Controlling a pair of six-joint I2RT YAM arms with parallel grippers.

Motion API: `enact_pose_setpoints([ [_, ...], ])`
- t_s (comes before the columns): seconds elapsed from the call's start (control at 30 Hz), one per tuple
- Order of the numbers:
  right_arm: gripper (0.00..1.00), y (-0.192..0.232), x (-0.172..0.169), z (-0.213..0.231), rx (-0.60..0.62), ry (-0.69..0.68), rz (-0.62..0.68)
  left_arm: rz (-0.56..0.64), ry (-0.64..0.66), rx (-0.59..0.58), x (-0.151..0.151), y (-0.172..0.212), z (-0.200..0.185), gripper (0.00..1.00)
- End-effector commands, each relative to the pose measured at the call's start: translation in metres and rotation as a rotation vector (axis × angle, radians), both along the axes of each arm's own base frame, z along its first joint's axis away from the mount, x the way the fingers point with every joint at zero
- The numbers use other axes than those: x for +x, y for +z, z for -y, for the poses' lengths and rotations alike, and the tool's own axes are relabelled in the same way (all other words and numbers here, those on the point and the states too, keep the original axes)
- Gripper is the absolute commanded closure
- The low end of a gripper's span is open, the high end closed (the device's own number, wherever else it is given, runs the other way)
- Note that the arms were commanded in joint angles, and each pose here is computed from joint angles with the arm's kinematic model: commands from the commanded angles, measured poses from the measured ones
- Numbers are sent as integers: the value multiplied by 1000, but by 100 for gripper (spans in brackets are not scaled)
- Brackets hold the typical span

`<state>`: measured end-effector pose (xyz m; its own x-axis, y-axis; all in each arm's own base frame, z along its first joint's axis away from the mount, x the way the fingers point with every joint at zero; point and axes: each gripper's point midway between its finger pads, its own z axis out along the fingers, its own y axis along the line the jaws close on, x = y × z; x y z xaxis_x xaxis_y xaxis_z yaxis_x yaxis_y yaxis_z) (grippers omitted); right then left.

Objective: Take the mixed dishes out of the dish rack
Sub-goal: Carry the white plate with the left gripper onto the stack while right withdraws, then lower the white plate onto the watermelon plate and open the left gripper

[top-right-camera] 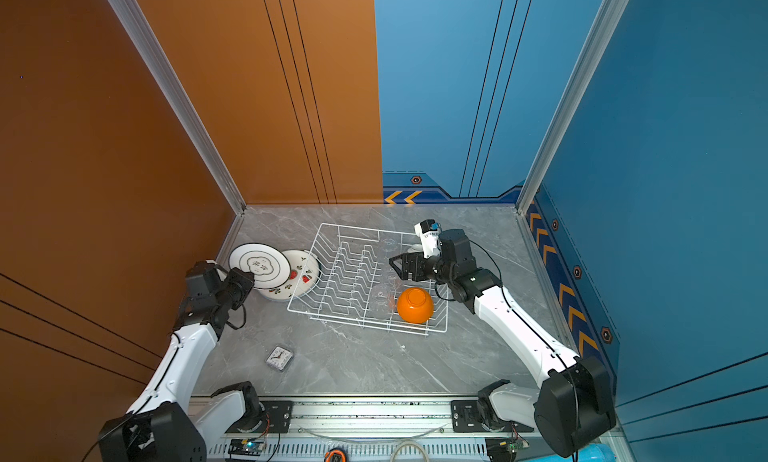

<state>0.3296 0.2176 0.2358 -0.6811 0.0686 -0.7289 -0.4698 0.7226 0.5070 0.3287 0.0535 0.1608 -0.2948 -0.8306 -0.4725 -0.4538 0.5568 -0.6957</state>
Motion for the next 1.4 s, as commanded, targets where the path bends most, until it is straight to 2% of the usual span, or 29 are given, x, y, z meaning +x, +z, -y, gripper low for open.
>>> enact_pose_setpoints([
  [0.0, 9, 2, 4, 6, -6, -29, 27, 31, -26, -20, 5, 3, 4, 100],
  [0.4, 8, -4, 7, 7, -9, -37, 6, -39, -86, -56, 15, -18, 13, 100],
  [0.73, 9, -11, 10, 8, -20, -50, -12, -170, -190, -40, 26, -40, 31, 98],
  [0.77, 9, -12, 11, 9, -28, -55, -12, -175, -194, -42, 27, -41, 33, 95],
  [0.8, 9, -13, 11, 11, -37, -62, -10, -179, -199, -45, 28, -42, 34, 84],
  [0.83, 8, -14, 12, 12, -45, -65, -10, -181, -206, -45, 30, -43, 36, 67],
  [0.87, 9, -16, 12, 13, -52, -68, -15, -187, -208, -45, 30, -43, 37, 58],
  [0.97, 9, -17, 11, 15, -72, -74, -14, -194, -225, -40, 33, -43, 42, 44],
  [1.07, 9, -16, 11, 17, -86, -83, -6, -196, -238, -28, 33, -40, 46, 24],
  [1.1, 9, -15, 11, 17, -91, -83, -4, -192, -241, -23, 34, -38, 47, 21],
  [1.17, 9, -17, 10, 17, -105, -82, -8, -217, -246, -23, 29, -39, 48, 5],
  [1.2, 9, -16, 9, 17, -115, -81, -7, -219, -250, -21, 28, -38, 50, 1],
  [1.37, 9, -23, 5, 19, -214, -93, -19, -242, -256, -8, 18, -35, 51, 2],
])
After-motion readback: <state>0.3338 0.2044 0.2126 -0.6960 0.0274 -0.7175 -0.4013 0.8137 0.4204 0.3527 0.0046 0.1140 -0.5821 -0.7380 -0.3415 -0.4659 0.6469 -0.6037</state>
